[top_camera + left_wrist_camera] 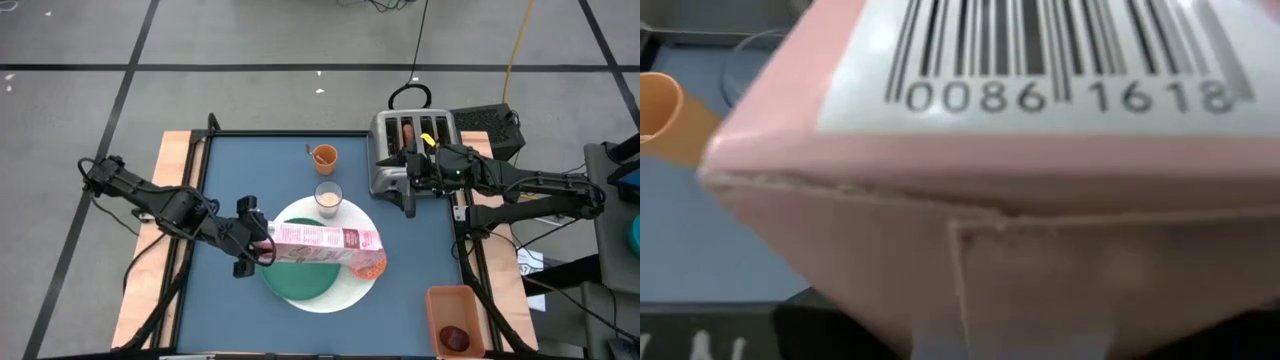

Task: Arrange a breakfast setting
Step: Pour the cereal from the cereal box into the orange bowl

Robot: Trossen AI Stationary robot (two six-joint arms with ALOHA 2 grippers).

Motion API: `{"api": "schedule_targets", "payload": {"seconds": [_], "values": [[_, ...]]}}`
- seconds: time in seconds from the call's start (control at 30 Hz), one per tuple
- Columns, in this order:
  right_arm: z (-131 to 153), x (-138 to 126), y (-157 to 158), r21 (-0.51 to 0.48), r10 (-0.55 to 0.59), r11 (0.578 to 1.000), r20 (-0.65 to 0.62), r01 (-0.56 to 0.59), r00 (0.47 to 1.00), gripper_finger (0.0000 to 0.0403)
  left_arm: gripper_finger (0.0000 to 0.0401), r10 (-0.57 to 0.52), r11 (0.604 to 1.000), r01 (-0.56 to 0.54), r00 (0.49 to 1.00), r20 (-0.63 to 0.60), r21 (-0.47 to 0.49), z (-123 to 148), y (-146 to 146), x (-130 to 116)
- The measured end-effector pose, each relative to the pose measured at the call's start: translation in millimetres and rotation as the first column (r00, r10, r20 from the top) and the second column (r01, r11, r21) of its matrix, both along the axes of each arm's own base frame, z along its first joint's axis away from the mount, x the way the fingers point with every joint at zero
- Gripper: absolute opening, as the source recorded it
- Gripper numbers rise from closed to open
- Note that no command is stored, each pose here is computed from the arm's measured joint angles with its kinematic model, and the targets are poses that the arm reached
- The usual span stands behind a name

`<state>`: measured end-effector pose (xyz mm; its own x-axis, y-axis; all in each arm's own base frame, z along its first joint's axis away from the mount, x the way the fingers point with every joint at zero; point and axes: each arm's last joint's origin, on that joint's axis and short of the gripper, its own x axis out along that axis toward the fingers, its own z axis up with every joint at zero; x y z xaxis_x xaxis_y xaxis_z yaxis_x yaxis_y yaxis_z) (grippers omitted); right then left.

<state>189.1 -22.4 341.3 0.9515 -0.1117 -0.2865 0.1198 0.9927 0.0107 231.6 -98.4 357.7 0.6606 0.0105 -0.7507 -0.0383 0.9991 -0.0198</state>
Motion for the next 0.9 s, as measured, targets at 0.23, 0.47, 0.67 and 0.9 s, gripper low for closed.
{"api": "schedule_targets", "payload": {"seconds": [0.23,0.47,0.67,0.9], "values": [[0,0,0,0.003,-0.001,1.000,0.001,0.001,1.000,0.0389,0.0229,0.020,1.000,-0.021,1.000,0.014,0.020,0,1,0],[4,-5,1,0.000,-0.001,1.000,0.021,0.001,1.000,0.0389,0.0229,0.012,0.999,-0.014,0.999,0.049,0.045,2,-11,-4],[11,-16,2,-0.004,-0.001,1.000,0.064,0.001,0.998,0.0389,0.0230,0.016,0.993,-0.030,0.993,0.119,0.116,6,-26,-17],[13,-19,2,-0.006,0.000,1.000,0.079,0.001,0.997,0.0389,0.0229,0.039,0.982,-0.072,0.982,0.184,0.176,8,-38,-26]]}}
